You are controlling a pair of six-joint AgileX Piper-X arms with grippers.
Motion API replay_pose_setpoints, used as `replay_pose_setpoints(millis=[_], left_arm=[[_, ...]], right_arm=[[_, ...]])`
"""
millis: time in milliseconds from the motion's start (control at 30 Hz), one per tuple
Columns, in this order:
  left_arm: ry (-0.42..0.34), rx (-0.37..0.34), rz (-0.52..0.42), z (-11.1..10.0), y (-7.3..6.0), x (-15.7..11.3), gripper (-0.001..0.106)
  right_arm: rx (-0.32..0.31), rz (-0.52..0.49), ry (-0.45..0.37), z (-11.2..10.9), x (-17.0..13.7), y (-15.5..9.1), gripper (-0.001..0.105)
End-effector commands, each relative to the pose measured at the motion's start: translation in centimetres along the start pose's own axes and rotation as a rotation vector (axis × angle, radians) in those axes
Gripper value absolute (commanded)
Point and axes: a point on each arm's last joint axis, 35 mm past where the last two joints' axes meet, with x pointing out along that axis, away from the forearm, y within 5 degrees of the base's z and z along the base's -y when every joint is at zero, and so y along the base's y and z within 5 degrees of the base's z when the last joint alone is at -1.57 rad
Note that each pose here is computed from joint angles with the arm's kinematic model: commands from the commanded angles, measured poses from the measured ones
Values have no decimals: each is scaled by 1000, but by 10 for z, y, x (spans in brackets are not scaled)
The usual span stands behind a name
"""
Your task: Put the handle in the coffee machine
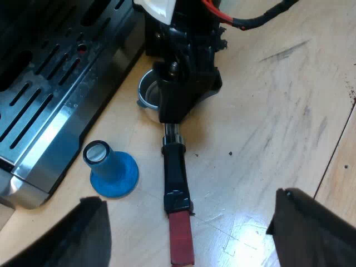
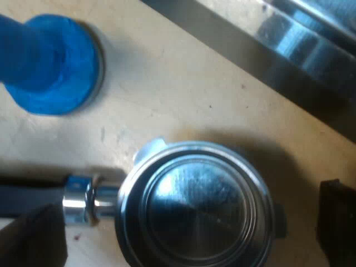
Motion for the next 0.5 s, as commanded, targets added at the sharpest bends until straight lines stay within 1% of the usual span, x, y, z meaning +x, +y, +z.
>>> replay_pose_setpoints(millis=[33,233,333,500], left_arm=[[-2,-2,-12,0,-1,0,63],[-5,-2,-12,1,-1,0,63],[-5,-2,-12,1,-1,0,63],[-5,-2,-12,1,-1,0,63]], right_arm=[[-71,16,-5,2,0,-1,92],[-92,21,9,1,5,-1,92],[-91,46,26,-1,11,-1,92],[-90,41,35,-2,16,-2,92]])
